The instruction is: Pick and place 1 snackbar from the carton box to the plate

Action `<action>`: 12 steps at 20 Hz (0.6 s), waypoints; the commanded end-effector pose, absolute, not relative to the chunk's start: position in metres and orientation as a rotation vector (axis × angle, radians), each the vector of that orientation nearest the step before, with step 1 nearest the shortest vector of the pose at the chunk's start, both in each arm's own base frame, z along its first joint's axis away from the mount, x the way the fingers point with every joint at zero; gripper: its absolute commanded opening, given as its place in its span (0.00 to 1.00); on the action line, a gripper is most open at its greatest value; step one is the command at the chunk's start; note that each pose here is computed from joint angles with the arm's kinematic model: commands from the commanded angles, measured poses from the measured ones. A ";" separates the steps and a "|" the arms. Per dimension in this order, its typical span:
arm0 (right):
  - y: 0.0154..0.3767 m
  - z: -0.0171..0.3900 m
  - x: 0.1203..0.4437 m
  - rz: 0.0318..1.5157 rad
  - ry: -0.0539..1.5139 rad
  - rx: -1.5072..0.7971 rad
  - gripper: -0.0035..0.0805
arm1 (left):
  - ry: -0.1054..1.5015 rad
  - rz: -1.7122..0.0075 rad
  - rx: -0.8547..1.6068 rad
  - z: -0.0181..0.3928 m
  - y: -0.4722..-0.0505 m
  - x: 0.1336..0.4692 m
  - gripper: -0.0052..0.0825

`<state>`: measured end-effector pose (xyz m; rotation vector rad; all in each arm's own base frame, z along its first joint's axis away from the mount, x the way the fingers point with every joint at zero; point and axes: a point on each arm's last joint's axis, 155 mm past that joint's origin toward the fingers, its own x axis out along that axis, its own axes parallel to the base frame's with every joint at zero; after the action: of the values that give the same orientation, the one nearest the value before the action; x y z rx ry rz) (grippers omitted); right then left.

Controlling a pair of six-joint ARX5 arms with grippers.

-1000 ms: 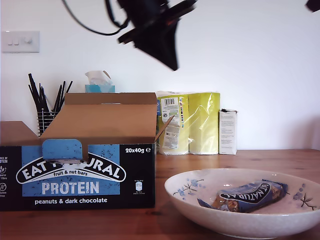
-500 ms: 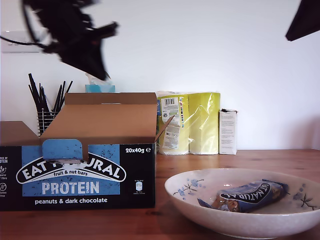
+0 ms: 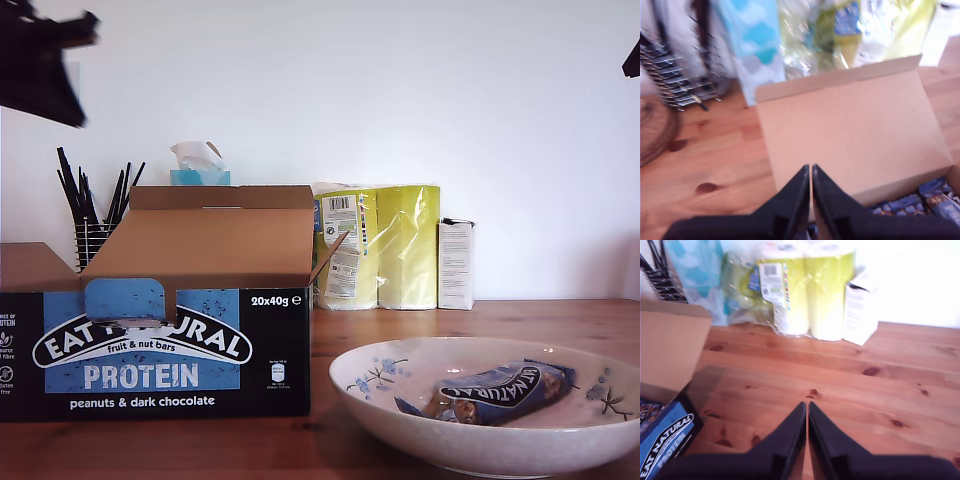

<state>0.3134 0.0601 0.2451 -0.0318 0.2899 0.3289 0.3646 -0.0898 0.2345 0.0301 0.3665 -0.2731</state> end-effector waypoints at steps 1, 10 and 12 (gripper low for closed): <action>0.066 0.243 0.305 0.351 0.267 -0.040 0.03 | 0.330 -0.260 0.027 0.236 -0.085 0.350 0.04; 0.079 0.195 0.257 0.383 0.253 0.035 0.03 | 0.295 -0.229 -0.023 0.193 -0.068 0.283 0.04; 0.075 0.198 0.249 0.357 0.229 0.041 0.03 | 0.281 -0.225 -0.040 0.187 -0.066 0.272 0.04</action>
<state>0.2507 0.0744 0.1905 0.0363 0.2590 0.3583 0.2743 -0.0661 0.1894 -0.0288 0.2864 -0.2253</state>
